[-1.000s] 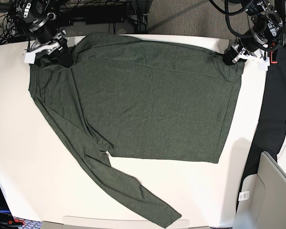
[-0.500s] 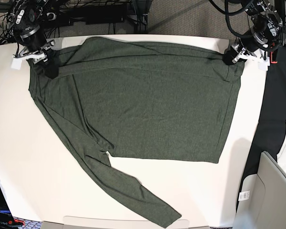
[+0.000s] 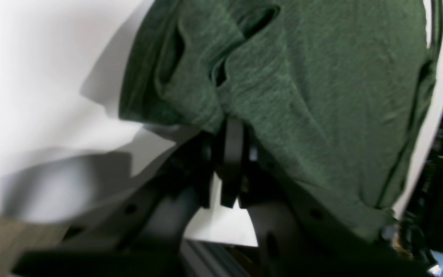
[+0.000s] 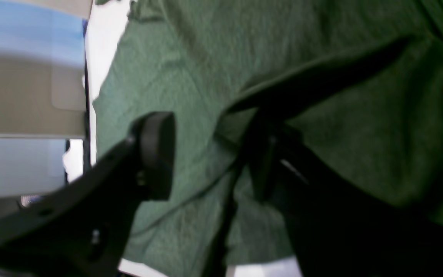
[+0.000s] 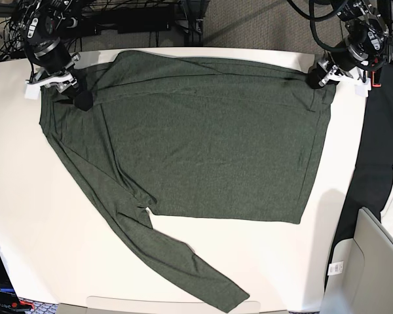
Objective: Fold the T-shirt properly
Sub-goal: 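Lower the shoulder edge onto the table and open both grippers, then move both grippers along the shirt's side edges toward the hem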
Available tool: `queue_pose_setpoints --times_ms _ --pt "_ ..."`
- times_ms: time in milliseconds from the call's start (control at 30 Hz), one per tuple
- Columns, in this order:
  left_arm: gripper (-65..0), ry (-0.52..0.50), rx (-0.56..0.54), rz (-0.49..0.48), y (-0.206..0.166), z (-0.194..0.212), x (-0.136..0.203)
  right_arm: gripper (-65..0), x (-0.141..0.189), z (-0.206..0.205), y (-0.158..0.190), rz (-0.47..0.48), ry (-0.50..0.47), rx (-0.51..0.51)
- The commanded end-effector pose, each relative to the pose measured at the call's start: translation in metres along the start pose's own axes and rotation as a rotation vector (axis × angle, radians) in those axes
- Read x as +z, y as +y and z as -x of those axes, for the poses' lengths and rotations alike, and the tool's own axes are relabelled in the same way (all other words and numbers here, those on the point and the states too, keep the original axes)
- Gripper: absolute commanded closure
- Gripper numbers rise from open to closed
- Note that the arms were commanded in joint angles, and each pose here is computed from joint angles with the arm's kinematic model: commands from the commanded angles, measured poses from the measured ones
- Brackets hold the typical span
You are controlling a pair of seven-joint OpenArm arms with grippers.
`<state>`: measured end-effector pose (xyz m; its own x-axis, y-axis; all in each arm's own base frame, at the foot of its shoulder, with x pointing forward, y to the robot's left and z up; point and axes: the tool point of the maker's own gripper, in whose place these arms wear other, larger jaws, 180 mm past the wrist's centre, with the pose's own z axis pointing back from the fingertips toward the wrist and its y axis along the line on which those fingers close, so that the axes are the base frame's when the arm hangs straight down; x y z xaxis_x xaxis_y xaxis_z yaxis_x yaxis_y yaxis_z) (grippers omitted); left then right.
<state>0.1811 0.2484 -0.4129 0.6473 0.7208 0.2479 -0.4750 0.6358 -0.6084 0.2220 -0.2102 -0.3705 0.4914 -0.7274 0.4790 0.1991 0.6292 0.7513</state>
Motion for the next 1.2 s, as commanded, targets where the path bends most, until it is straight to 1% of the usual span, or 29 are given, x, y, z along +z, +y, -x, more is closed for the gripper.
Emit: queue_pose_setpoints --times_ms 0,67,200,300,467,600,667,767,800,900,1000,1067,1167 --pt "-7.1 -0.021 -0.035 0.011 -0.008 -0.009 0.008 -33.3 0.001 -0.017 0.016 -0.047 -0.048 0.036" --pt "-10.1 -0.039 -0.07 0.028 -0.02 -0.015 0.014 -33.3 0.003 -0.019 0.019 -0.052 -0.053 0.048" --pt "-12.7 -0.062 -0.134 0.024 -0.029 -0.025 0.025 -33.3 0.004 -0.021 0.026 -0.066 -0.062 0.062" --pt "-13.0 -0.066 -0.135 0.024 -0.029 -0.027 0.026 -33.3 0.004 -0.022 0.027 -0.08 -0.067 0.05" --pt "-13.1 -0.118 -0.107 0.002 -0.019 -0.04 0.038 -33.3 0.006 -0.026 0.032 -0.108 -0.083 0.032" --pt "-13.2 -0.155 -0.148 0.019 -0.031 -0.062 0.04 -33.3 0.01 -0.033 0.028 -0.094 -0.105 0.032" --pt "-13.2 -0.179 -0.16 0.044 -0.043 -0.073 0.039 -33.3 0.011 -0.036 0.028 -0.094 -0.105 0.044" --pt "-13.2 -0.228 -0.181 0.098 -0.067 -0.094 0.036 -32.6 0.012 -0.045 0.028 -0.092 -0.105 0.079" --pt "-13.2 -0.232 -0.199 0.123 -0.08 -0.099 0.032 -32.5 0.013 -0.05 0.031 -0.092 -0.105 0.105" --pt "-13.2 -0.224 -0.256 0.171 -0.108 -0.107 0.024 -32.5 0.016 -0.066 0.043 -0.104 -0.113 0.187" --pt "-13.2 -0.201 -0.297 0.215 -0.132 -0.11 0.012 -32.5 0.017 -0.083 0.047 -0.083 -0.12 0.283" --pt "-13.2 -0.185 -0.292 0.239 -0.14 -0.113 0.003 -32.5 0.017 -0.094 0.048 -0.063 -0.124 0.337" --pt "-13.2 -0.175 -0.252 0.269 -0.147 -0.124 -0.008 -32.5 0.015 -0.111 0.051 -0.041 -0.138 0.401"
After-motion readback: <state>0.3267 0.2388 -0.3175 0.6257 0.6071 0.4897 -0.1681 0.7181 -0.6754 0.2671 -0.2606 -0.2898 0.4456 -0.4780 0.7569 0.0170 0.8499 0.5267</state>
